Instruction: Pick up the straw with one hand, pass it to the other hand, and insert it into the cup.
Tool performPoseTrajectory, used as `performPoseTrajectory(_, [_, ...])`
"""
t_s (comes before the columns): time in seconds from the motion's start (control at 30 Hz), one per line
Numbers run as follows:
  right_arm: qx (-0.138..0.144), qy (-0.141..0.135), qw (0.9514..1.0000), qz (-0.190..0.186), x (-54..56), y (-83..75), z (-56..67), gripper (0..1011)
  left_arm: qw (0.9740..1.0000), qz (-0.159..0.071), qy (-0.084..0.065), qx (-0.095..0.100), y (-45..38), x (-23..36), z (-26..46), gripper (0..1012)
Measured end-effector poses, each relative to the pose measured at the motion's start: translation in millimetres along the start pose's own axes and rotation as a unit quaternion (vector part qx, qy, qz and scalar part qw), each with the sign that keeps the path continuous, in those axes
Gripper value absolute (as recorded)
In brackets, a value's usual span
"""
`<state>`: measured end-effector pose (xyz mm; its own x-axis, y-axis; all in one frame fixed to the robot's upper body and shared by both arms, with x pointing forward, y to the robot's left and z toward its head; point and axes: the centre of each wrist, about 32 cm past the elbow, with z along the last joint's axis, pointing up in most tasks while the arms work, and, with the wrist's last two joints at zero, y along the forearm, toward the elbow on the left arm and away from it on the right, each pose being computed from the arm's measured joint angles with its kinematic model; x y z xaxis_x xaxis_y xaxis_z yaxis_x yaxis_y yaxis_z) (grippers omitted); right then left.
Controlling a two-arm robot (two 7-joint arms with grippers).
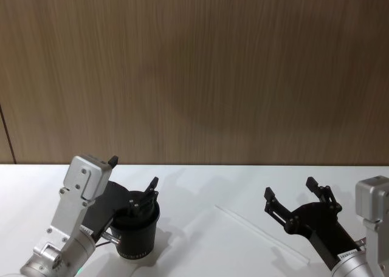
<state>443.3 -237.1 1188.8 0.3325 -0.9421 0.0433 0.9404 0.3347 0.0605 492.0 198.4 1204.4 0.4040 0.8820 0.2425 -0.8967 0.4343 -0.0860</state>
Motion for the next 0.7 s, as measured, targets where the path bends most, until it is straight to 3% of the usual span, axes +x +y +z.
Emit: performPoseTrajectory(0.7, [0.000,0.000,1.0000,0.000,0.0,0.0,0.0,1001,1.0000,0.000,0.000,0.000,0.0,0.0,0.0,1003])
